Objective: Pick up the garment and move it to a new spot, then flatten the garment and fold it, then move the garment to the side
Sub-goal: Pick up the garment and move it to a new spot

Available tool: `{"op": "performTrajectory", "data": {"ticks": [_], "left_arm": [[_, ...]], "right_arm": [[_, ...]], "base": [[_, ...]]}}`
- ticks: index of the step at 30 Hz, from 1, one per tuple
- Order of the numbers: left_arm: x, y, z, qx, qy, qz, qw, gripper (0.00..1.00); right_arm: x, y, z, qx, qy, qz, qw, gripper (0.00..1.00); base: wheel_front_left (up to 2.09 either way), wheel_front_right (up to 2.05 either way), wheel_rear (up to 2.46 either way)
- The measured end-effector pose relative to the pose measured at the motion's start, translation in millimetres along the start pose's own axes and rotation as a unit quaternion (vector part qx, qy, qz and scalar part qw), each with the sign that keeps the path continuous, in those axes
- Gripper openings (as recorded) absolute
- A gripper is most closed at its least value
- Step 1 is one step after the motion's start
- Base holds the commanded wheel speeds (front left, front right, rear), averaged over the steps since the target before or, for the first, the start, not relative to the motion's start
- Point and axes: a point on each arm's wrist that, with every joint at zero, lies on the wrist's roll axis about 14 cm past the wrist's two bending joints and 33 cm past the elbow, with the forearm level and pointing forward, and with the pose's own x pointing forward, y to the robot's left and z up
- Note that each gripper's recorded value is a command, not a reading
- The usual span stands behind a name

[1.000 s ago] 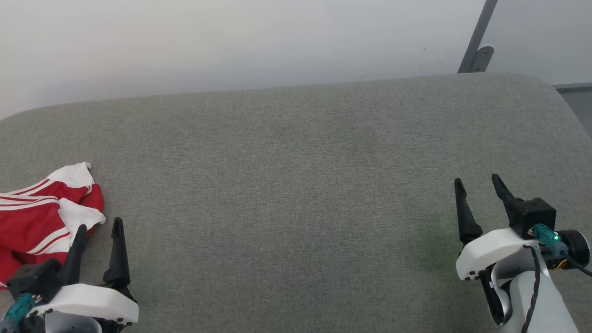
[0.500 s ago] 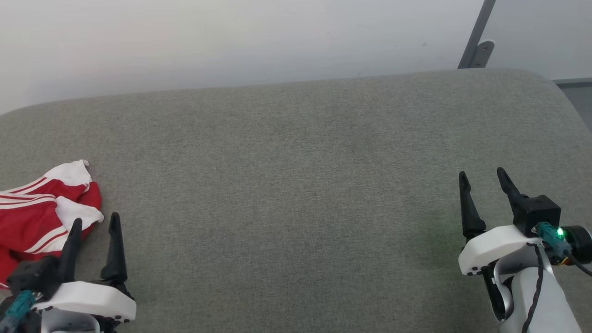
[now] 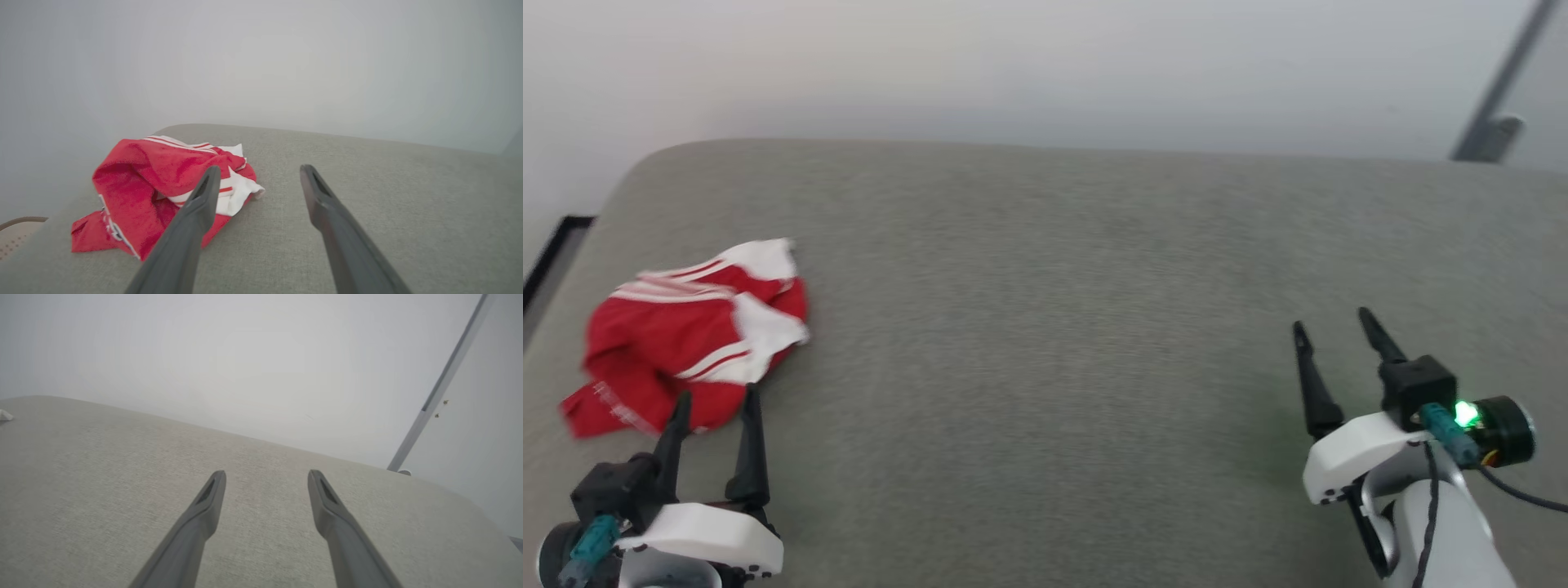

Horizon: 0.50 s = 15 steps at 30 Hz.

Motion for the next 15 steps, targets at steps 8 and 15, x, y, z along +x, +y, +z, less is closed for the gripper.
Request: {"op": "performTrajectory", "data": {"ticks": [8,15], "left_arm": [[-58.8,59.9,-3.0,0.001,0.003,0.104,0.995,1.0],[-128.4,104.7,-8.7,-0.013,0.004,0.205,0.979,1.0]], "right_arm": [[23.3,102.5,2.0,0.018,-0.002,0.139,0.99,1.0],[21.8,188.6,14.7,0.042,-0.009,0.251,0.967,1.0]], "base": [[0.0,0.0,0.0],[0.0,0.0,0.0]]}}
